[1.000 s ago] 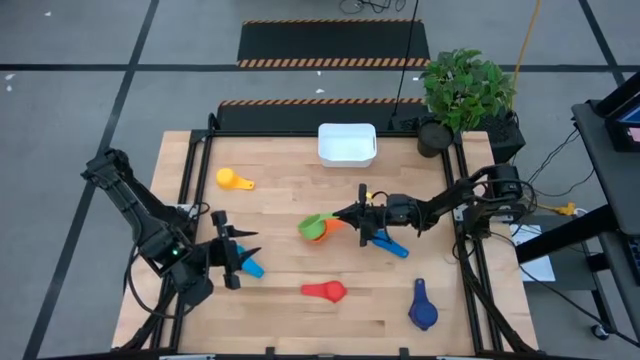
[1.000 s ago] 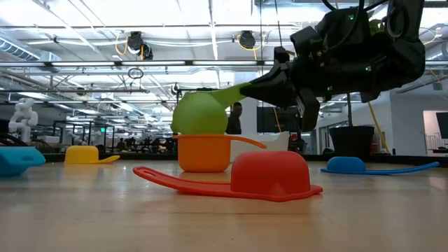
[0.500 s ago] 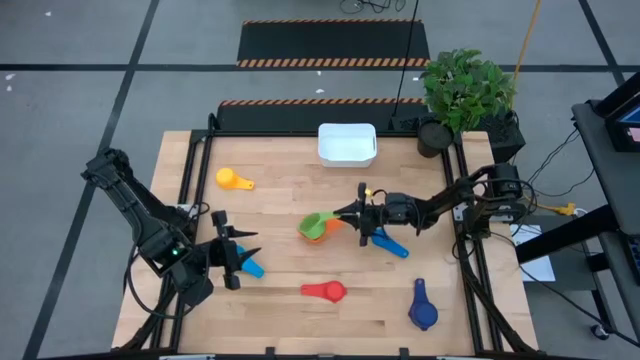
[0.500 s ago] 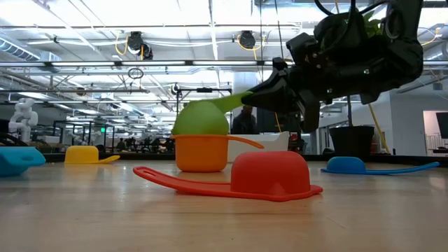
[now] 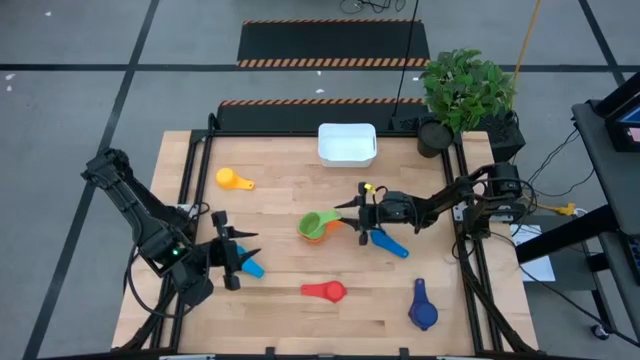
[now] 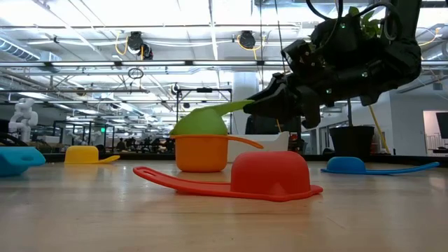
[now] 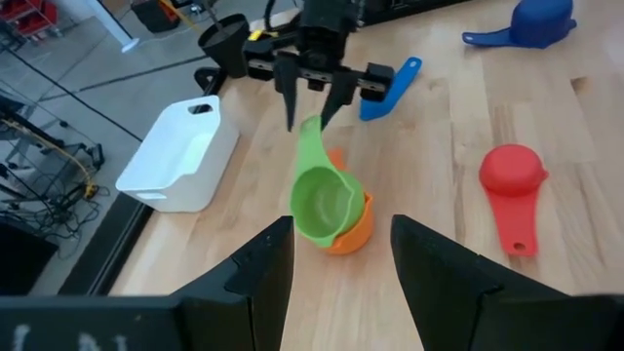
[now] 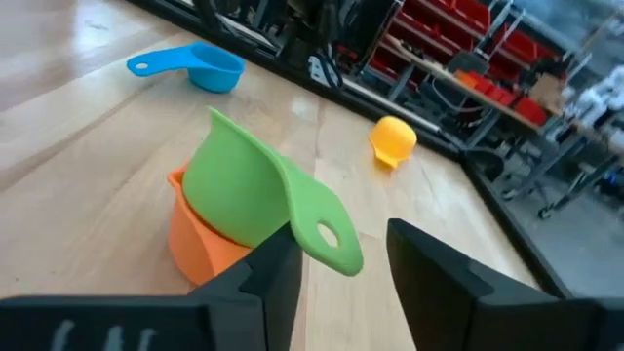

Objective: Nest measuring cups in basket
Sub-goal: Stack the green measuring cup into the orange measuring cup

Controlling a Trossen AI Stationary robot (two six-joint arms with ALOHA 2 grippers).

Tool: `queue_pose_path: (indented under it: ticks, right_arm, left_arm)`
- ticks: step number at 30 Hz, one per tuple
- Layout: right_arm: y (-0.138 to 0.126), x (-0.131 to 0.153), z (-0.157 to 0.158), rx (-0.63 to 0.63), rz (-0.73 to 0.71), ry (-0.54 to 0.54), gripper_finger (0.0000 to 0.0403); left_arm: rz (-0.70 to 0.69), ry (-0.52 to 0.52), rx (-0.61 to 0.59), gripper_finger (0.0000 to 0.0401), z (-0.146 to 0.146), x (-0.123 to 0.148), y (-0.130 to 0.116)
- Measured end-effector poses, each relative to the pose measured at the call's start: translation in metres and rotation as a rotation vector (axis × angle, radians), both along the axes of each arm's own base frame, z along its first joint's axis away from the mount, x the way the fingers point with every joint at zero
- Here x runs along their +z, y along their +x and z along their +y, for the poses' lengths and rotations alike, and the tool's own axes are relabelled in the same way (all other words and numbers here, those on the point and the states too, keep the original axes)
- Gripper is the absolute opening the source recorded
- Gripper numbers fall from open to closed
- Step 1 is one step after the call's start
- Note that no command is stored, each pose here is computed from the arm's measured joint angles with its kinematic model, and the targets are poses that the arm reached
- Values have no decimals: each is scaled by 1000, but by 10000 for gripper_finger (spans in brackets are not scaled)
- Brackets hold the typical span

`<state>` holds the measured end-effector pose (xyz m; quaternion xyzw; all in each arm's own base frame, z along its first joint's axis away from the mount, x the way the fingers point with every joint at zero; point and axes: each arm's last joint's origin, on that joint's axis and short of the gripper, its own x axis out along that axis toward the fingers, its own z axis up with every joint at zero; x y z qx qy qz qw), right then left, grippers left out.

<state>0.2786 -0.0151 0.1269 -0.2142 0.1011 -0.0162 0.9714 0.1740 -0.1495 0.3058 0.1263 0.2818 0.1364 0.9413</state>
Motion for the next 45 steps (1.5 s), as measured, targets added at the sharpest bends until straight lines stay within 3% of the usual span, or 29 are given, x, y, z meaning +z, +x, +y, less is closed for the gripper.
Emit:
queue_pose_path:
  ticks: [10, 22, 29, 37, 45]
  right_arm:
    - [-4, -3, -5, -53, 72, 147, 179]
    - [-20, 22, -4, -106, 157, 304, 185]
    - [-20, 47, -13, -306, 53, 414, 203]
    - [4, 62, 2, -285, 174, 456, 282]
    - [21, 44, 8, -207, 269, 528, 309]
  left_arm:
    - [2, -2, -1, 175, 0, 0, 0]
    - [-6, -22, 11, 175, 0, 0, 0]
    - [3, 0, -2, 175, 0, 0, 0]
    - [7, 12, 19, 175, 5, 0, 4]
    - [3, 4, 57, 175, 11, 0, 9]
